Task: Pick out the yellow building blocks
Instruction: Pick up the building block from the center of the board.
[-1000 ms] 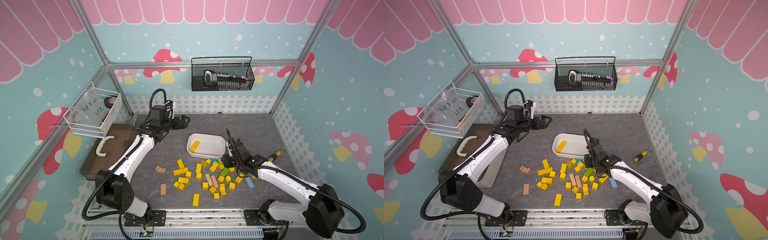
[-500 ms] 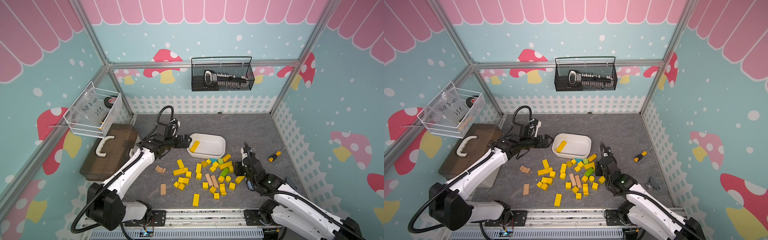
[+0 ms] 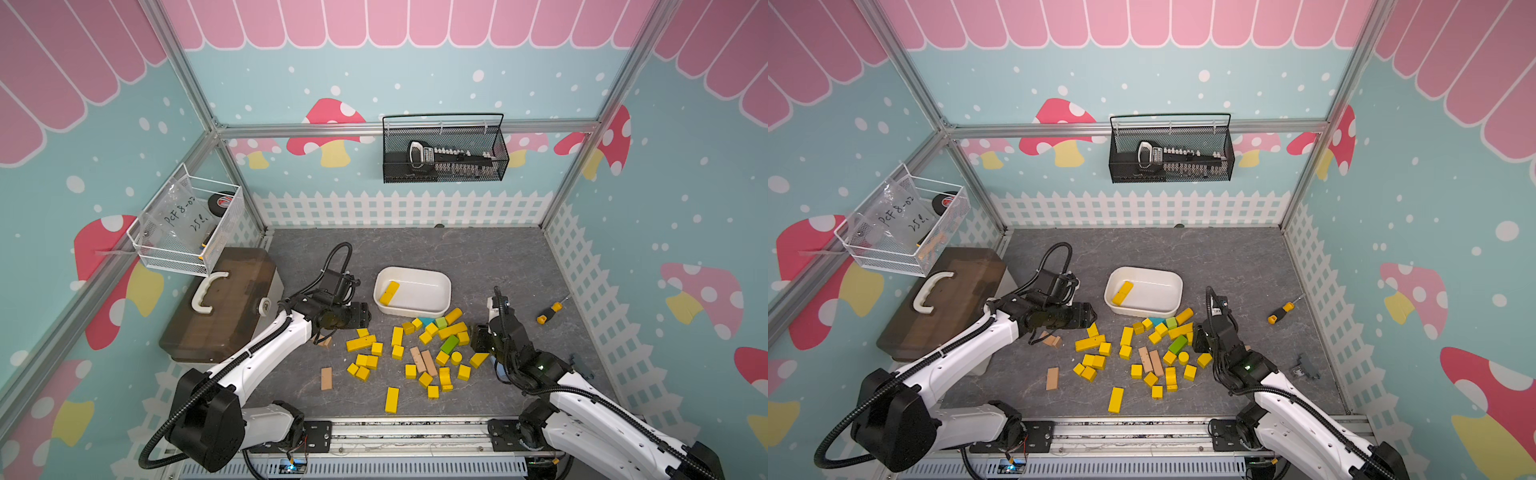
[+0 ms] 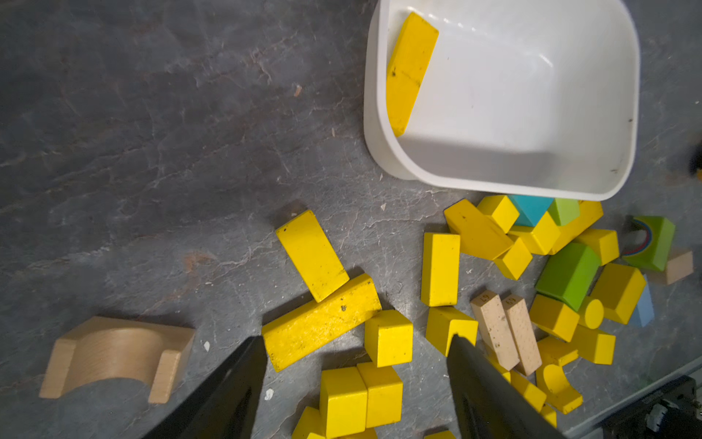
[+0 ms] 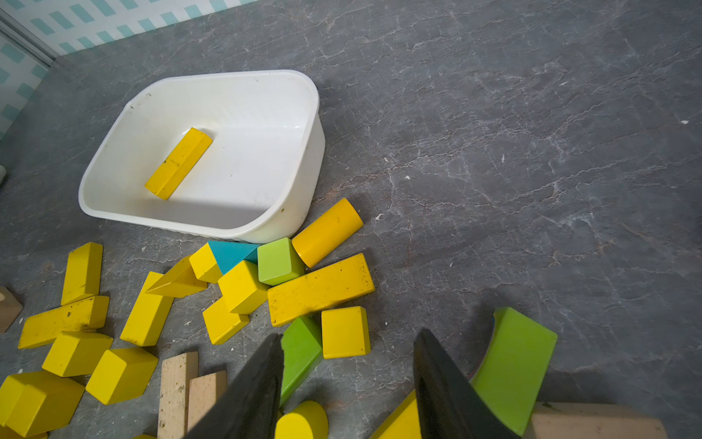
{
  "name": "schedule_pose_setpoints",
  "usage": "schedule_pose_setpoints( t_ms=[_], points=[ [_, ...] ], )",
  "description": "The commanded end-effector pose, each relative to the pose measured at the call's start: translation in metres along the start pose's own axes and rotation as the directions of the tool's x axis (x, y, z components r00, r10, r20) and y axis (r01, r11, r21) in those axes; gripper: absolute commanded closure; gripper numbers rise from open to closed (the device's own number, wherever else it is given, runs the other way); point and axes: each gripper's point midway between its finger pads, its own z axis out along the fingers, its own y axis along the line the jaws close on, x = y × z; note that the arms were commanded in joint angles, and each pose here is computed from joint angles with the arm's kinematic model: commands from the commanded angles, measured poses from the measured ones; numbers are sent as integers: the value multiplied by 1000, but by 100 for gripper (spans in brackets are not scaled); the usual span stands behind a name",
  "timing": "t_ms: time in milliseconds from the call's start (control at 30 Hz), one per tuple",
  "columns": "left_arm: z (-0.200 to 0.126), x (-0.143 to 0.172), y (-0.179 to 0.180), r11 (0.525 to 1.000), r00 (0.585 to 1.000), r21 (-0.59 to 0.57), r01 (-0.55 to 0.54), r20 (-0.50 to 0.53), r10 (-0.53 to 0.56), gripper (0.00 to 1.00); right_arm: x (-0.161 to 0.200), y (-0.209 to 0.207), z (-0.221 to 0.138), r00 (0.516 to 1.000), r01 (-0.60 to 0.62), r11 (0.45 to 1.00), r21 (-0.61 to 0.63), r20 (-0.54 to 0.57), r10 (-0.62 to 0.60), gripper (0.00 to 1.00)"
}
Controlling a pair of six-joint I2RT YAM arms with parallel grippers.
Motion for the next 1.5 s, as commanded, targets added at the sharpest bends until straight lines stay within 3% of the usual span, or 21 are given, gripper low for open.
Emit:
schedule_pose_setpoints(
  t_ms=[0,233,533,1000,1133,1333,1467],
  points=[
    [17,9,11,998,999,-49,35,-39,-37,28,-6,1,0,1000,-26,1000,-2,12,26,45],
    [43,3,9,997,997,-54,53,-52,-56,31,-6,0,-1,999,-32,999,-6,18,32,44],
    [70,7,15,989,994,-142,44,-94,-58,30,-6,-2,-2,999,-42,999,-9,23,42,44],
    [87,9,30,974,990,-225,7,-133,-38,31,-5,-5,-2,998,-53,999,-10,23,53,44],
    [88,7,31,972,991,-235,2,-131,-34,38,-5,-5,-3,998,-57,998,-11,23,57,44],
    [87,7,31,973,991,-229,1,-133,-32,58,-5,-6,-2,998,-60,998,-11,22,60,44],
    [87,9,33,973,990,-233,-2,-139,-31,62,-5,-6,-2,998,-62,998,-12,21,63,44]
  ],
)
